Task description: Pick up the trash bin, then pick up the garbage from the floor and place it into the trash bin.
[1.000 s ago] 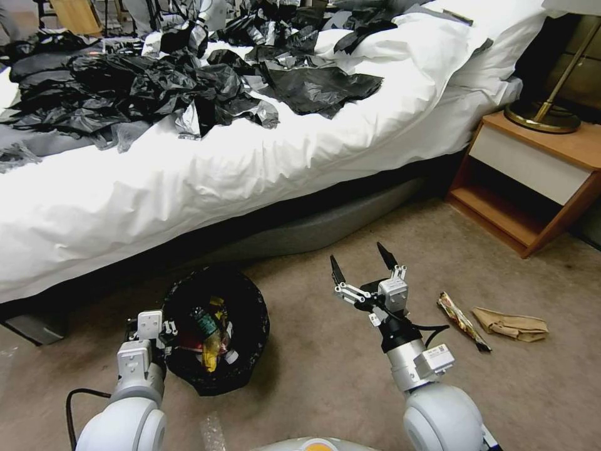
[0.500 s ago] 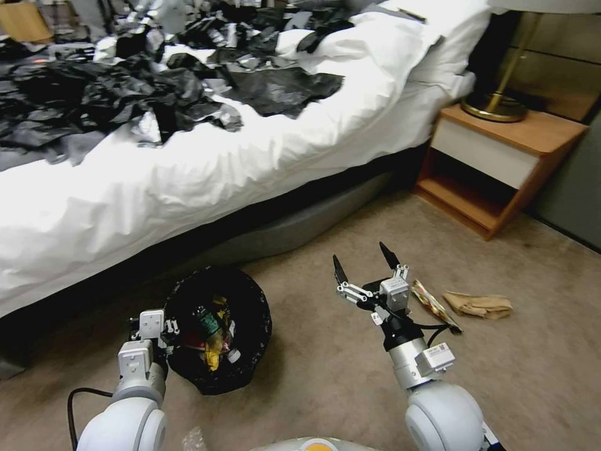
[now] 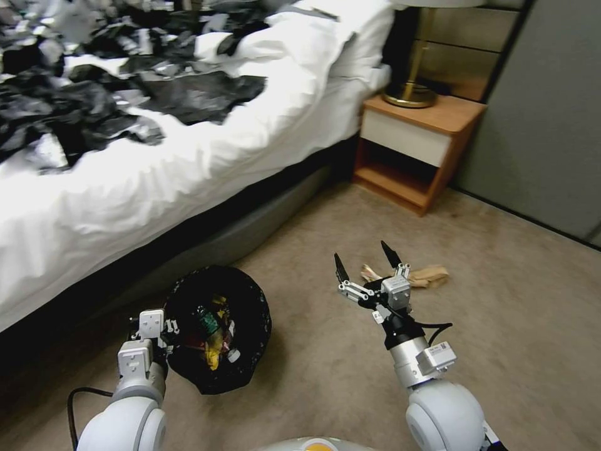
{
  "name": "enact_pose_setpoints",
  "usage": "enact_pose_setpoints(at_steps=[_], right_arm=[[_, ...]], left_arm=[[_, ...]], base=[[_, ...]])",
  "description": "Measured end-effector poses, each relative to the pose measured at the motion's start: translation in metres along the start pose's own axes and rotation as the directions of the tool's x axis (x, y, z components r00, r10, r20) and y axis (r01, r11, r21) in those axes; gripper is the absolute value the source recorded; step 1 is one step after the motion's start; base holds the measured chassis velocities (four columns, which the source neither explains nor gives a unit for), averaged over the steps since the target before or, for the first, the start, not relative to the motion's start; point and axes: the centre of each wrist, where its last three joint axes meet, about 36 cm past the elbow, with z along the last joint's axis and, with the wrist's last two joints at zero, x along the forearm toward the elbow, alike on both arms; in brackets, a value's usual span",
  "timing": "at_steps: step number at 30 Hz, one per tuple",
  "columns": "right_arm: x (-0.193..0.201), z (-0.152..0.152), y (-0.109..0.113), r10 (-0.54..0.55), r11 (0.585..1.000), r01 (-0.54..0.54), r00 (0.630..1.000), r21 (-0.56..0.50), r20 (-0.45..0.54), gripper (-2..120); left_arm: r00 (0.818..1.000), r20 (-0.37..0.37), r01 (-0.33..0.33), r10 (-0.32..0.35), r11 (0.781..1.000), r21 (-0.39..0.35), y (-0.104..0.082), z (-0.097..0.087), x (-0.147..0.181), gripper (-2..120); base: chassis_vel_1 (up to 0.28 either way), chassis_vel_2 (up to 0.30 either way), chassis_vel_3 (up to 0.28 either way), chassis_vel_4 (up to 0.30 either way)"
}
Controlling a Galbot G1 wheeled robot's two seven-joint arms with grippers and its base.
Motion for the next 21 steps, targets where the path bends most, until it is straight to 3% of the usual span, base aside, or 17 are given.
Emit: enact_pose_setpoints(at_steps=[13, 21], right_arm=[[0.0007, -0.0018, 0.0003, 0.003, 1.000, -0.003, 1.000, -0.003, 0.003, 100], [0.0013, -0.0024, 0.0006, 0.003, 1.000, -0.003, 1.000, -0.005, 0.002, 100]], left_arm=[[1.000, 0.003, 0.005, -0.005, 1.000, 0.007, -0.0001, -0.0013, 0.0015, 1], [1.000, 0.005, 0.007, -0.007, 1.000, 0.010, 0.0003, -0.0019, 0.0025, 1]], base=[[-0.130, -0.118, -0.117, -0.118], [-0.017, -0.025, -0.021, -0.021]])
